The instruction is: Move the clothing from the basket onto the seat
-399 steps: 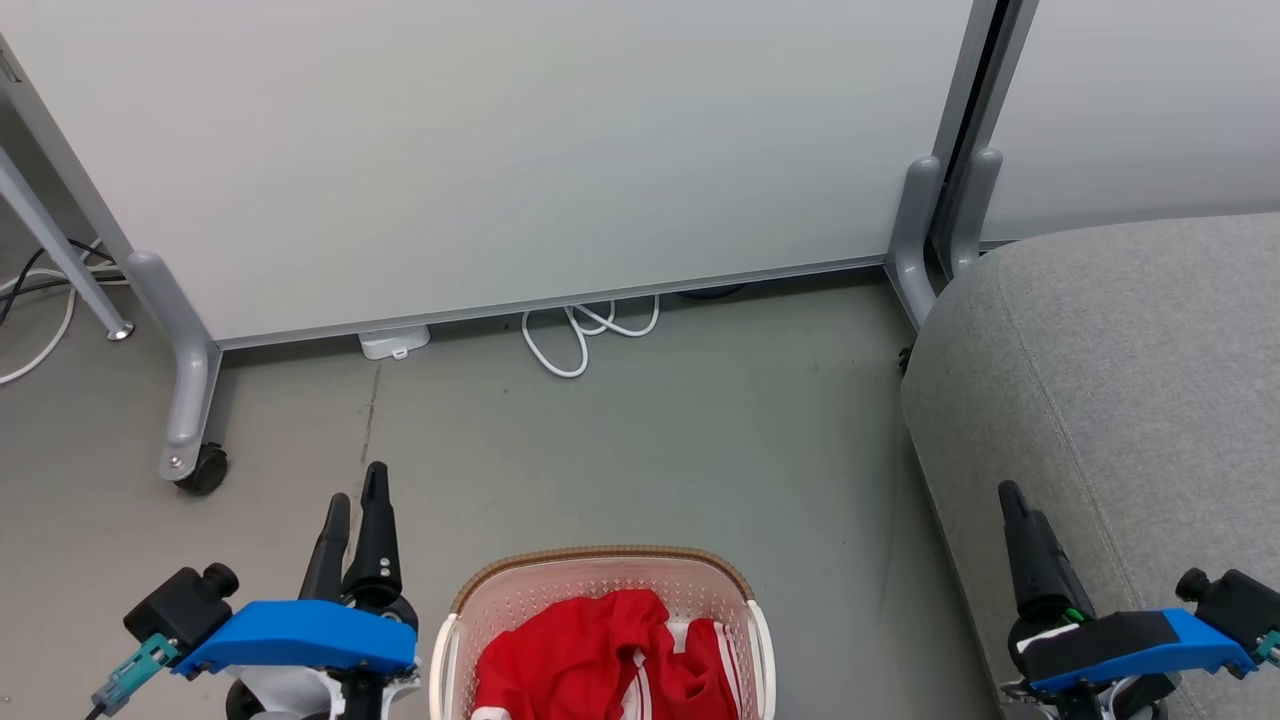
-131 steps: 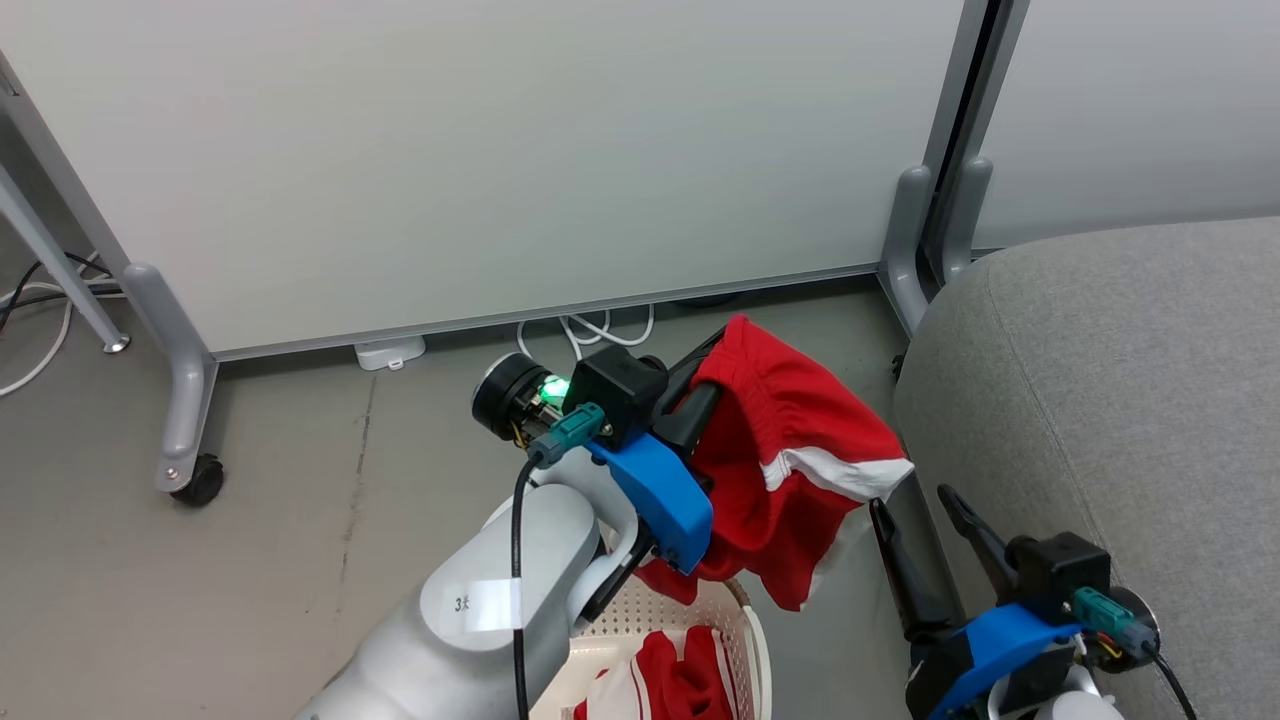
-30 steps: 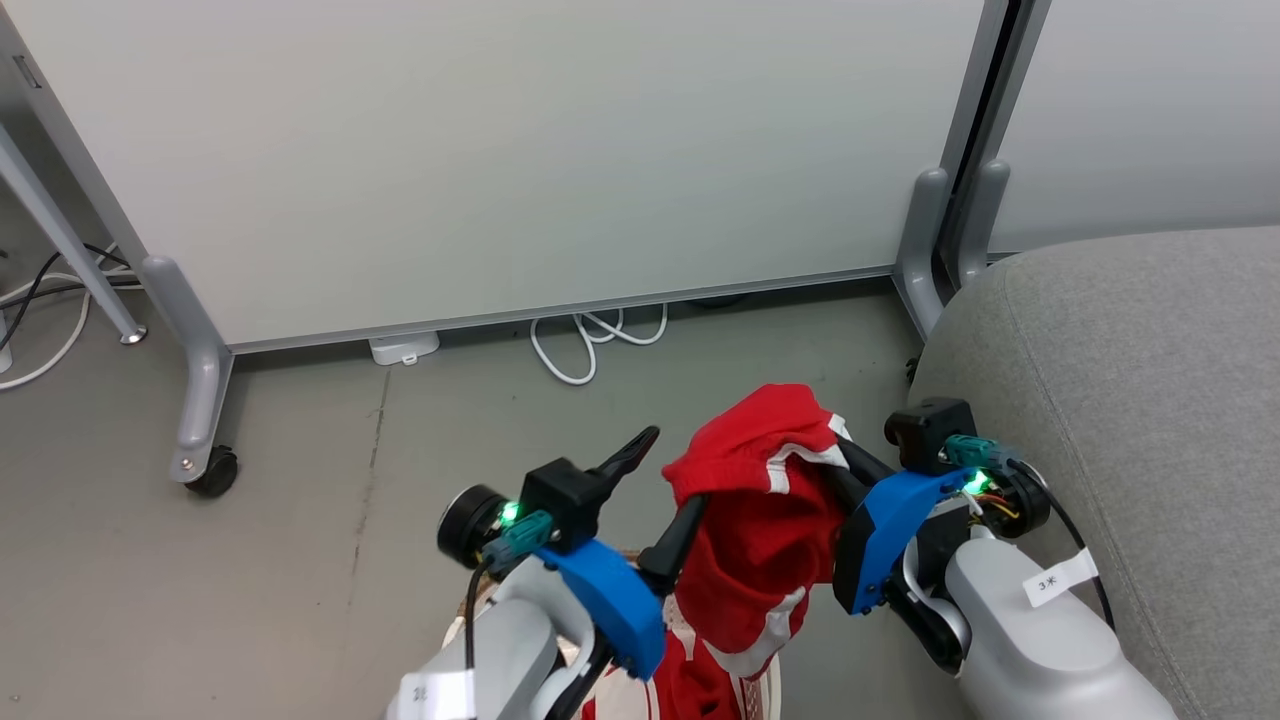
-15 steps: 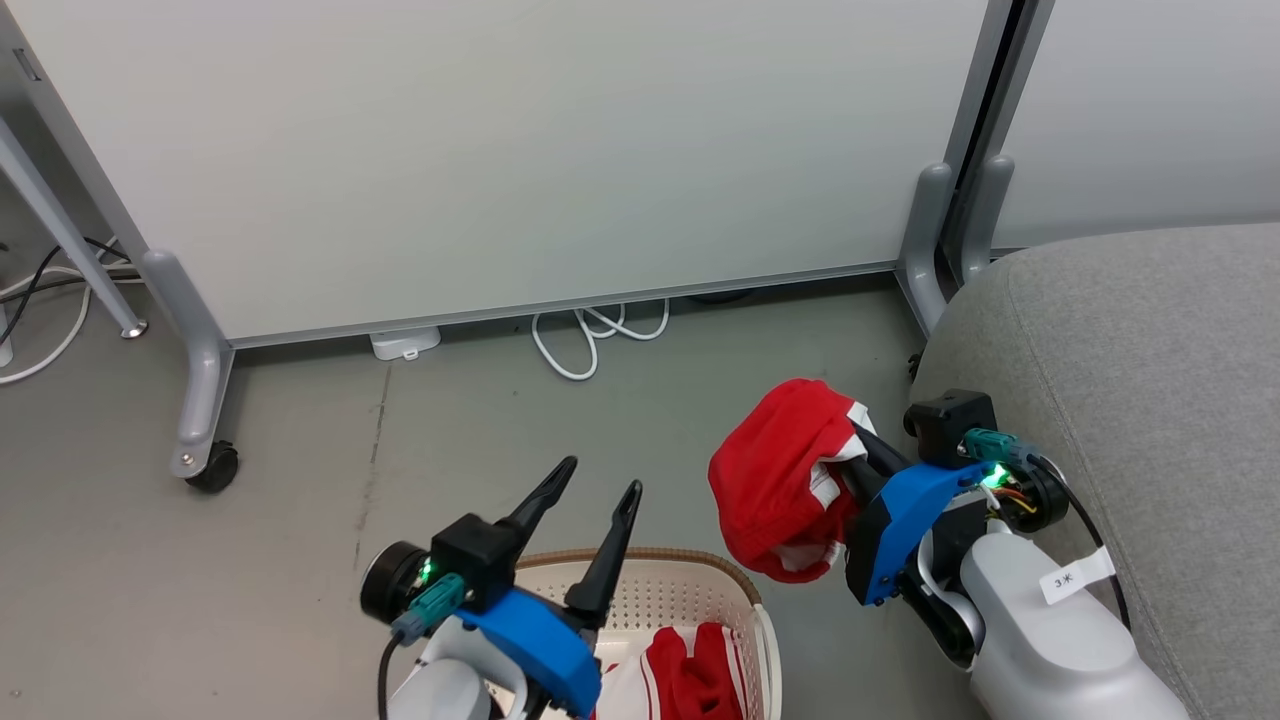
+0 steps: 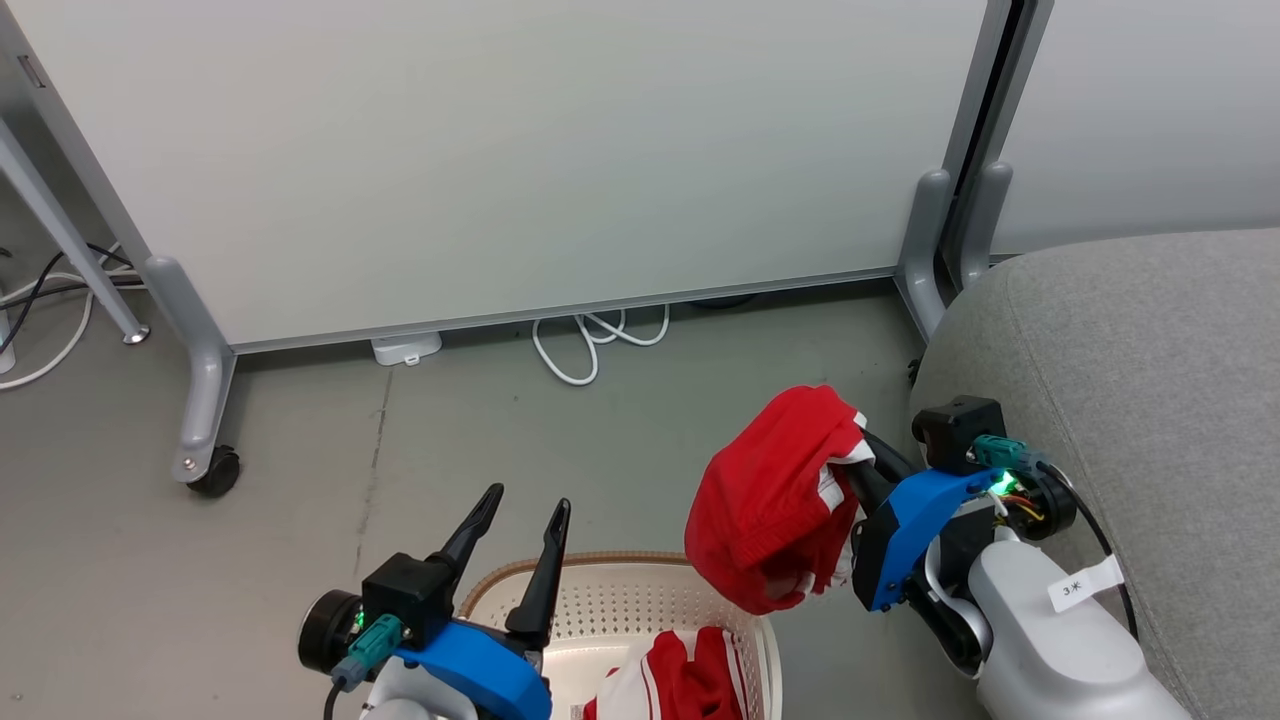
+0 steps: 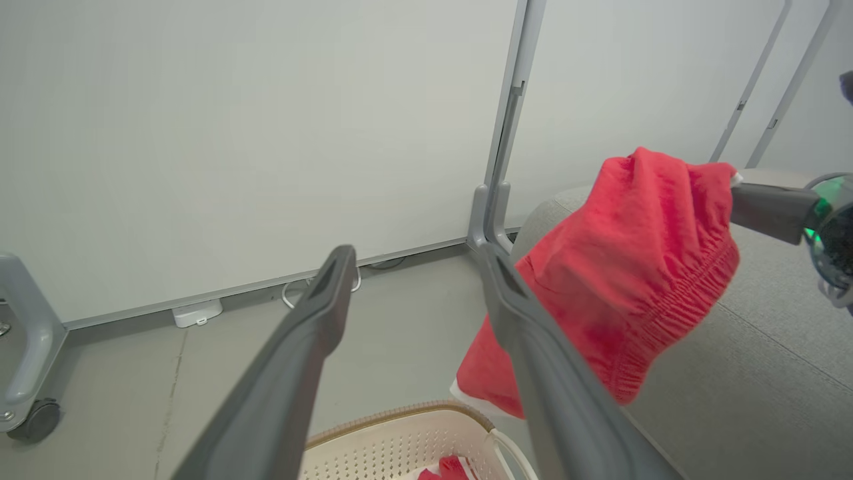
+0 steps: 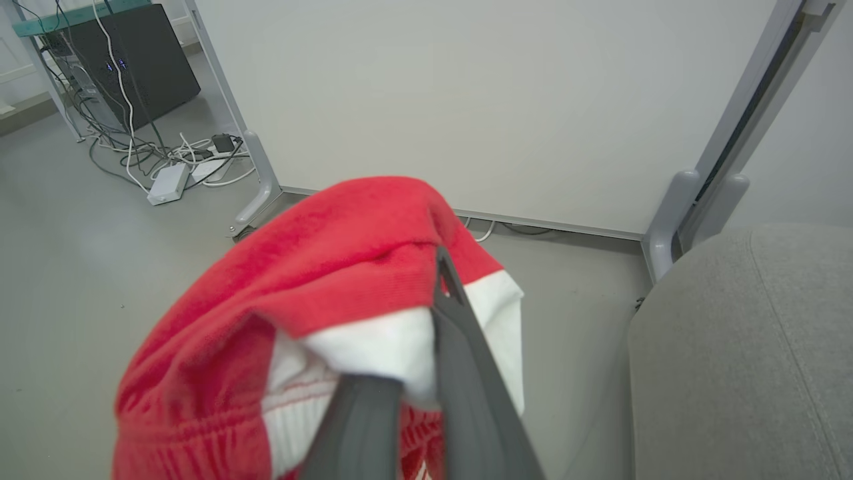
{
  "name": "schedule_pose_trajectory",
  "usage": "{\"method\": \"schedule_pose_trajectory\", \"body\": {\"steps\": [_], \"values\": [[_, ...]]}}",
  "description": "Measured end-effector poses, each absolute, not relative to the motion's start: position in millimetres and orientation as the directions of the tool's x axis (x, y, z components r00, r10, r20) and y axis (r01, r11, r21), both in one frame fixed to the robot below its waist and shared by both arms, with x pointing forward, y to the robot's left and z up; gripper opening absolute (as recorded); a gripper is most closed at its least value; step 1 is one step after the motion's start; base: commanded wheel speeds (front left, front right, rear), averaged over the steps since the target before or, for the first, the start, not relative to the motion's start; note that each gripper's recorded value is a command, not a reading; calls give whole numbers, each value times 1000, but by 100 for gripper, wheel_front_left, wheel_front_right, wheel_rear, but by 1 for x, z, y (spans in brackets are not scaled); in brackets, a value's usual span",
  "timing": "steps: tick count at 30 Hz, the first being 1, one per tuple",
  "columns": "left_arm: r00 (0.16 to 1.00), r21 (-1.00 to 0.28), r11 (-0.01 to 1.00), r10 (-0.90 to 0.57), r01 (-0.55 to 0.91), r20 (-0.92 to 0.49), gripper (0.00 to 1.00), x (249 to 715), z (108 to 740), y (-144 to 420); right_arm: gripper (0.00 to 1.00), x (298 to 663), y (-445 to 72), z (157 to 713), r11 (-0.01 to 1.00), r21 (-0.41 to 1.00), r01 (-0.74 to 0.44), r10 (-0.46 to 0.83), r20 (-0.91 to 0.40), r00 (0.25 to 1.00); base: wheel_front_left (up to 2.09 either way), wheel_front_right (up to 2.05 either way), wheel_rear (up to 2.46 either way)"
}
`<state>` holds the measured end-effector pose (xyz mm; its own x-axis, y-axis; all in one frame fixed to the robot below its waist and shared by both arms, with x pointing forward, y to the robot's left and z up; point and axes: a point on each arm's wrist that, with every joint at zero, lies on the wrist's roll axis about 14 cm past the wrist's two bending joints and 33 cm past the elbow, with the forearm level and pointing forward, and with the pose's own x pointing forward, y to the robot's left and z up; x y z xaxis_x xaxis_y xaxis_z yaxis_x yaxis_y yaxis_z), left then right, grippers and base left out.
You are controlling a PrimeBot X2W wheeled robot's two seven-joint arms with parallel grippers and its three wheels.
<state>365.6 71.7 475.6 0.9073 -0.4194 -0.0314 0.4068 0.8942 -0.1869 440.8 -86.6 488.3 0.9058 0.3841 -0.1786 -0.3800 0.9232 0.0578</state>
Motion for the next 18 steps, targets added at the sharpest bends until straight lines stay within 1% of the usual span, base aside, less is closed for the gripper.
{"method": "schedule_pose_trajectory", "body": {"steps": [11,18], "values": [[908,-189,894,-418,406,-28,100,365,476,70,0,439,-88,488,924,55,-377,381,-184,906,0,0,0],[898,-190,884,-440,427,-30,100,367,475,62,0,435,-99,487,934,59,-352,357,-187,915,0,0,0]]}}
